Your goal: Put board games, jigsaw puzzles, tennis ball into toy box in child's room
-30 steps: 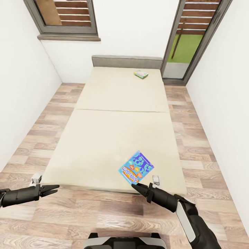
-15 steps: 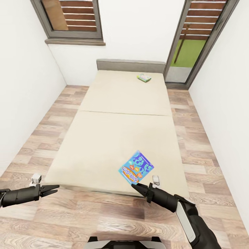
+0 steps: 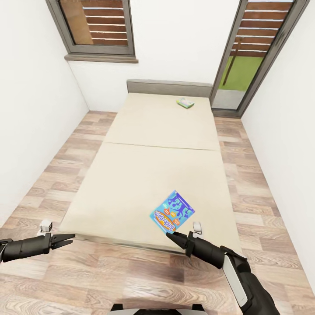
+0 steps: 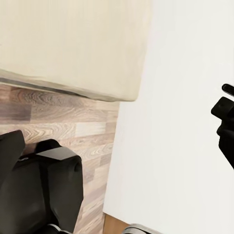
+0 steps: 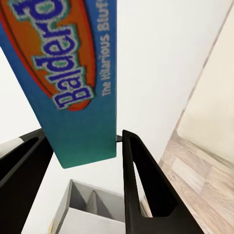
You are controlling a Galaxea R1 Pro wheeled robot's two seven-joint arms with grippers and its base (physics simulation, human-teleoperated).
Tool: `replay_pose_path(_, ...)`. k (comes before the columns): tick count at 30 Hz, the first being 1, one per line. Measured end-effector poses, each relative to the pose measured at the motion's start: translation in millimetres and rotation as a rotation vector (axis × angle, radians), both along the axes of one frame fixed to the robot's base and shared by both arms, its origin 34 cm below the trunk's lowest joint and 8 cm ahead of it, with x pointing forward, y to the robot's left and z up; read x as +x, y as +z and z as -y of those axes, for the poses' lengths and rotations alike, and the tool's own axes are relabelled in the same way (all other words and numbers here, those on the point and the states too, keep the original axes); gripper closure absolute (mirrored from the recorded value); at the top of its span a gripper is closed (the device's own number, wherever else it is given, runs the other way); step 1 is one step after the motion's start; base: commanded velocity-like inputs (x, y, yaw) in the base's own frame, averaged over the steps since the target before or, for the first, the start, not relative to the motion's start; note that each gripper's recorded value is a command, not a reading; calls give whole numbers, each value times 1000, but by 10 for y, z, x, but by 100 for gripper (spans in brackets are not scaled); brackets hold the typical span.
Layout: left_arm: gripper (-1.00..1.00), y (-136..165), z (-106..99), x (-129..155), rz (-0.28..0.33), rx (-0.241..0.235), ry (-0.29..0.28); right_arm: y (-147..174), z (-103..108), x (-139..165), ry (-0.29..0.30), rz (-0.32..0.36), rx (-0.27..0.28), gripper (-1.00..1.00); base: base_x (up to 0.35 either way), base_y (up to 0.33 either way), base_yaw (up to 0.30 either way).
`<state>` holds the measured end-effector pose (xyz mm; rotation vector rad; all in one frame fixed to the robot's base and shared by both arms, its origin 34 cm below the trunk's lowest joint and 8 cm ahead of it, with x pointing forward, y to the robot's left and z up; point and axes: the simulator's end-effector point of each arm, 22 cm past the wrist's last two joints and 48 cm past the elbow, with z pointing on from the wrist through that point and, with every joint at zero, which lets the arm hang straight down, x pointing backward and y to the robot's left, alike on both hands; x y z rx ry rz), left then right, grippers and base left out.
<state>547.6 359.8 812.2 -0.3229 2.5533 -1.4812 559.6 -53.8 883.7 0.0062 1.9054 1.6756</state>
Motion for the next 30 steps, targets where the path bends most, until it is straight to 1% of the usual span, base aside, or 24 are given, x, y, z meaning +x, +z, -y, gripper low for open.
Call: replay_pose_path(30, -100, 221, 1, 89, 50, 0, 0, 224, -9, 51, 1, 49, -1, 100, 0, 0, 82)
